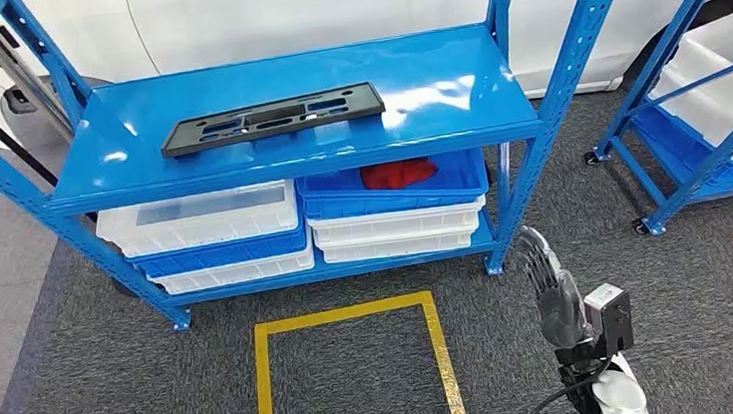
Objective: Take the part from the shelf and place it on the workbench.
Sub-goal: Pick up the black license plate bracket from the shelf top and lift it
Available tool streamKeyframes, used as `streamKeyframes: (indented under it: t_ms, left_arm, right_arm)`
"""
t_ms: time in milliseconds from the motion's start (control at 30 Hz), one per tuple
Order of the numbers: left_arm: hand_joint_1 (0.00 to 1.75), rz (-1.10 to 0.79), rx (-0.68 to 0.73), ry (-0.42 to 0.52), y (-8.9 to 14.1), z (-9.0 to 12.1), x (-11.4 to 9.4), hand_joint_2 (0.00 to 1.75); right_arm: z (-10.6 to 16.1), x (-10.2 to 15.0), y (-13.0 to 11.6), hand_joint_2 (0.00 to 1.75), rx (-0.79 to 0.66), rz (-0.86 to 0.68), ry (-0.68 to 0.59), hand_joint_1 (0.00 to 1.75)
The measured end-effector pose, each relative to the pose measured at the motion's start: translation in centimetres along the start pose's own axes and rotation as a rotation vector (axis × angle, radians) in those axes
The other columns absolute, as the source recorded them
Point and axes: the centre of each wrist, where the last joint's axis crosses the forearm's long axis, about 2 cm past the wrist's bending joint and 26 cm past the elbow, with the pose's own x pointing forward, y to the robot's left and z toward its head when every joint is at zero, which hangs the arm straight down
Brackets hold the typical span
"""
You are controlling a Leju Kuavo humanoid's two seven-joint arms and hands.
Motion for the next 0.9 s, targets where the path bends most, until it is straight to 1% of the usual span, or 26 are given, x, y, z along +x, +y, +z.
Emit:
streamKeyframes:
  t_ms: [67,133,200,367,433,500,567,600,767,900]
  left_arm:
    - [0.0,0.007,0.006,0.002,0.0,0.0,-0.1,0.0]
    - [0.0,0.022,0.019,0.004,0.0,0.0,-0.1,0.0]
    - [0.0,0.032,0.027,0.003,0.0,0.0,0.0,0.0]
    - [0.0,0.035,0.03,0.002,0.1,0.0,0.0,0.0]
    - [0.0,0.046,0.036,0.001,0.0,0.0,0.1,0.0]
    - [0.0,0.081,0.051,0.0,-0.3,-0.1,0.2,0.0]
    - [0.0,0.117,0.07,0.003,-0.5,-0.1,0.2,0.0]
    - [0.0,0.128,0.078,0.006,-0.5,-0.1,0.1,0.0]
    - [0.0,0.166,0.089,0.007,-0.9,-0.2,0.2,0.0]
    - [0.0,0.192,0.094,0.009,-1.2,-0.1,0.2,0.0]
  right_arm:
    - [-0.7,0.7,0.1,0.0,0.016,-0.006,-0.043,0.0]
    - [-2.0,2.1,0.5,0.0,0.053,-0.019,-0.136,0.0]
    - [-2.9,3.1,0.8,0.0,0.078,-0.028,-0.199,0.0]
    - [-3.2,3.5,0.9,0.0,0.086,-0.031,-0.219,0.0]
    - [-4.0,4.4,1.1,0.0,0.112,-0.041,-0.278,0.0]
    - [-5.8,7.4,1.8,0.0,0.187,-0.069,-0.449,0.0]
    - [-7.1,10.5,2.7,0.0,0.27,-0.104,-0.618,0.0]
    - [-7.4,11.4,3.0,0.0,0.298,-0.118,-0.669,0.0]
    - [-7.9,14.1,3.8,0.0,0.385,-0.163,-0.82,0.0]
    - [-7.8,15.4,4.0,0.0,0.438,-0.166,-0.874,0.0]
